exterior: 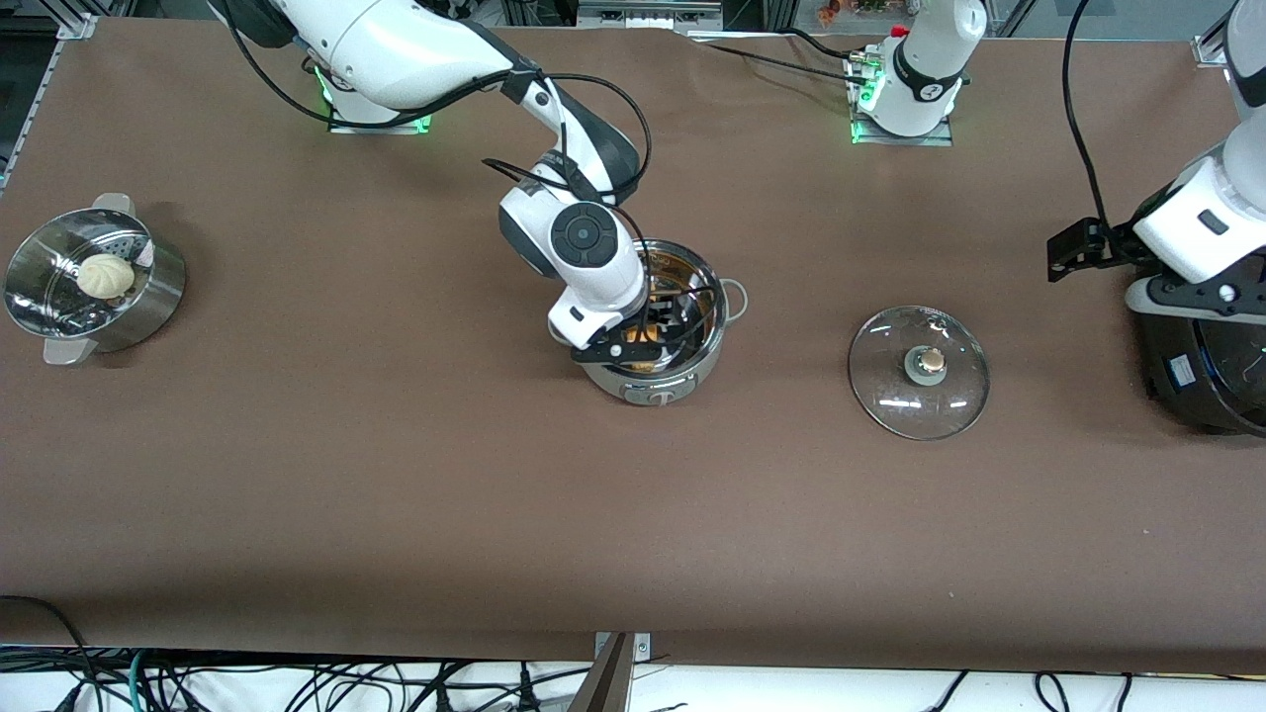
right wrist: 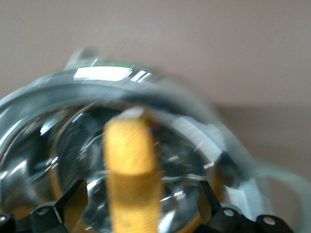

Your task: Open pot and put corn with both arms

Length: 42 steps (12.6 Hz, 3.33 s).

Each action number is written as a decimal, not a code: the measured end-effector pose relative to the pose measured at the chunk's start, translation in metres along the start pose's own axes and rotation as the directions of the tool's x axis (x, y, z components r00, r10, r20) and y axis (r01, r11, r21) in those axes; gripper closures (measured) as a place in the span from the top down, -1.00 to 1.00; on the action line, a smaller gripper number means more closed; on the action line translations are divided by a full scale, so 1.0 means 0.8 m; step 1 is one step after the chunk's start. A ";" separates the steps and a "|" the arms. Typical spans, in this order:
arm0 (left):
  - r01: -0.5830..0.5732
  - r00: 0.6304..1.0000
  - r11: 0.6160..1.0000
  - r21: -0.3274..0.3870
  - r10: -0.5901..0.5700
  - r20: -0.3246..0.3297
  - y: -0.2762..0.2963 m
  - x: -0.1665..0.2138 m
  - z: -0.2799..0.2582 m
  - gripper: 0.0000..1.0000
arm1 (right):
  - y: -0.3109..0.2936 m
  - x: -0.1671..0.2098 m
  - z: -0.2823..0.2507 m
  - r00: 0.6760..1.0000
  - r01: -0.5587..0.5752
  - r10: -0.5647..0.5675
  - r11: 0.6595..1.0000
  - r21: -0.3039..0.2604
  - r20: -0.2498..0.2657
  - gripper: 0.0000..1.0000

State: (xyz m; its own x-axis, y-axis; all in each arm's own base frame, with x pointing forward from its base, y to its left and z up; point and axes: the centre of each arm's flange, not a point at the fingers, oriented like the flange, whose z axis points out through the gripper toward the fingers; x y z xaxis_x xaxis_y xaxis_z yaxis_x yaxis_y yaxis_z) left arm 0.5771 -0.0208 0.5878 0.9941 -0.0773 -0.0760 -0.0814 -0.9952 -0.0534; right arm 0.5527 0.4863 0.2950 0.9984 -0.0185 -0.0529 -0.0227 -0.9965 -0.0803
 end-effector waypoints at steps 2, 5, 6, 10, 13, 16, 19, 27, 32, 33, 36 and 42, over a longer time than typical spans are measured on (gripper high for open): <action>0.038 0.999 0.999 -0.003 -0.038 -0.003 -0.001 -0.005 -0.004 1.00 | 0.081 0.054 -0.079 0.998 -0.051 0.047 0.994 -0.094 -0.050 1.00; 0.054 0.999 0.998 -0.036 -0.054 0.003 -0.004 -0.010 -0.001 1.00 | 0.247 0.123 -0.195 0.974 -0.200 0.180 0.967 -0.158 -0.137 1.00; 0.035 0.999 0.999 -0.034 -0.035 0.002 0.011 -0.014 -0.002 1.00 | 0.282 0.135 -0.207 0.965 -0.239 0.214 0.956 -0.171 -0.155 1.00; 0.016 1.000 1.000 -0.025 -0.016 -0.003 0.032 -0.023 -0.007 1.00 | 0.362 0.157 -0.204 0.972 -0.221 0.192 0.944 -0.245 -0.135 1.00; 0.017 1.000 1.000 -0.025 -0.017 -0.002 0.031 -0.023 -0.007 1.00 | 0.461 0.179 -0.214 0.982 -0.182 0.169 0.967 -0.178 -0.086 1.00; 0.017 1.000 1.000 -0.025 -0.017 -0.001 0.031 -0.023 -0.007 1.00 | 0.567 0.175 -0.249 0.960 -0.256 0.239 0.961 -0.103 -0.148 1.00; 0.017 1.000 1.000 -0.024 -0.017 -0.001 0.031 -0.024 -0.007 1.00 | 0.600 0.122 -0.314 0.944 -0.290 0.275 0.955 -0.064 -0.181 1.00; 0.017 1.000 1.000 -0.024 -0.017 -0.001 0.031 -0.024 -0.007 1.00 | 0.642 0.025 -0.428 0.992 -0.028 0.010 0.989 -0.144 -0.122 1.00; 0.018 1.000 1.000 -0.024 -0.018 -0.001 0.031 -0.024 -0.007 1.00 | 0.624 0.027 -0.429 0.999 0.000 -0.007 0.990 -0.143 -0.047 1.00; 0.018 1.000 1.000 -0.024 -0.018 -0.001 0.031 -0.024 -0.007 1.00 | 0.624 0.035 -0.434 0.999 0.000 -0.006 0.990 -0.143 -0.039 1.00; 0.019 1.000 1.000 -0.024 -0.019 -0.001 0.030 -0.024 -0.007 1.00 | 0.624 0.053 -0.432 1.000 0.000 -0.005 0.990 -0.143 -0.031 1.00; 0.019 1.000 1.000 -0.024 -0.019 -0.001 0.030 -0.024 -0.007 1.00 | 0.624 0.055 -0.432 1.000 0.000 -0.004 0.990 -0.143 -0.028 1.00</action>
State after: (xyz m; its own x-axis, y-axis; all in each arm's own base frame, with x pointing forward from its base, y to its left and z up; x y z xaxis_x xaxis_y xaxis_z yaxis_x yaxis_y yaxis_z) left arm 0.5561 -0.0437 0.5934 0.9955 -0.0587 -0.0742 -0.0611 -0.9977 -0.0307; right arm 0.6028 -0.0400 0.5968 0.9995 -0.0170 -0.0250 -0.0154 -0.9979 0.0633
